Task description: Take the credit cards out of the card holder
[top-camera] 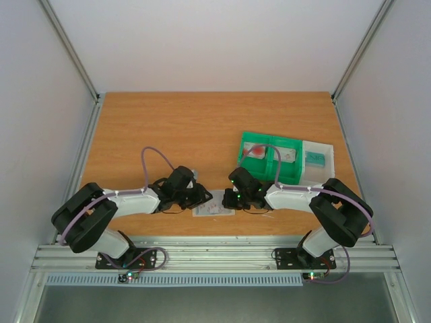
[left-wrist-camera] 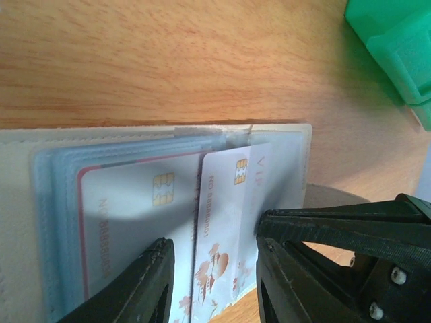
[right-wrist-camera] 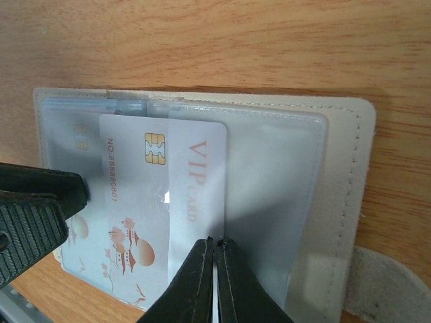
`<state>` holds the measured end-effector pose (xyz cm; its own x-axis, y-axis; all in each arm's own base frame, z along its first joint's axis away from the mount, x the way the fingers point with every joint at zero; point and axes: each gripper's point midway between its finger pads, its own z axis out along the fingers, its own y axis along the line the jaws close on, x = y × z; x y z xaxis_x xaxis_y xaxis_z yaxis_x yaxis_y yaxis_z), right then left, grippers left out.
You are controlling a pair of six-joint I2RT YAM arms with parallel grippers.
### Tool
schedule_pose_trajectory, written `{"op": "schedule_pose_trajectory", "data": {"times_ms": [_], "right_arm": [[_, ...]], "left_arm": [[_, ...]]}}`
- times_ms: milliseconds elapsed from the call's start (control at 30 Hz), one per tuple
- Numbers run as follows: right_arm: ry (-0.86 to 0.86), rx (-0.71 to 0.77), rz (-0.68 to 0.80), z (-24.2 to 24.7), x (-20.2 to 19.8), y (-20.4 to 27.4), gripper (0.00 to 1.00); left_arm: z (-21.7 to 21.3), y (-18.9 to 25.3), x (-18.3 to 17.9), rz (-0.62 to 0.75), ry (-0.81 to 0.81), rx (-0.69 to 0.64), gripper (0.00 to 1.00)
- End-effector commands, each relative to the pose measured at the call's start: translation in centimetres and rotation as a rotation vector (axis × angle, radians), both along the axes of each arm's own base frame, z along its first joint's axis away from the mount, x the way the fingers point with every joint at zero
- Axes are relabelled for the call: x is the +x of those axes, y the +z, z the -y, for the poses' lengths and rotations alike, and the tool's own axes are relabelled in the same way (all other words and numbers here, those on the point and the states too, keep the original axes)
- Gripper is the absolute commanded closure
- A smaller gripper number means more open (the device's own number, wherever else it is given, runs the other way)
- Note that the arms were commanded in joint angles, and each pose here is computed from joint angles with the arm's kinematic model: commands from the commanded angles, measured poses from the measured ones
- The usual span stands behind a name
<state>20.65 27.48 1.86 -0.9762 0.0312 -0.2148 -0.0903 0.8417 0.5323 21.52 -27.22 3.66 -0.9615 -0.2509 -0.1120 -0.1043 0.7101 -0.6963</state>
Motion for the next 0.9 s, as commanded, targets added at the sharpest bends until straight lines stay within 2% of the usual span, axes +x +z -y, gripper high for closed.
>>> {"op": "schedule_pose_trajectory", "data": {"times_ms": [0,333,533,867], "right_arm": [[-0.01,-0.082,-0.068,1.9,-1.7,-2.6,0.94],[-0.014,-0.075,-0.068,2.0,-1.7,-2.6,0.94],[-0.016,-0.083,-0.055,2.3,-1.7,-2.6,0.93],[-0.021,-0.07,-0.05,2.3,-1.7,-2.1,0.94]], "left_arm": [[0.3,-1.1,0.1,-0.01,-0.007,0.004,0.65],[1.5,-1.0,0.2,-0.029,-0.01,-0.056,0.65],[2.6,0.5,0.4,-0.021,-0.026,-0.128,0.65],[1.9,0.9,0.0,-0.017,-0.02,-0.108,0.65]]}}
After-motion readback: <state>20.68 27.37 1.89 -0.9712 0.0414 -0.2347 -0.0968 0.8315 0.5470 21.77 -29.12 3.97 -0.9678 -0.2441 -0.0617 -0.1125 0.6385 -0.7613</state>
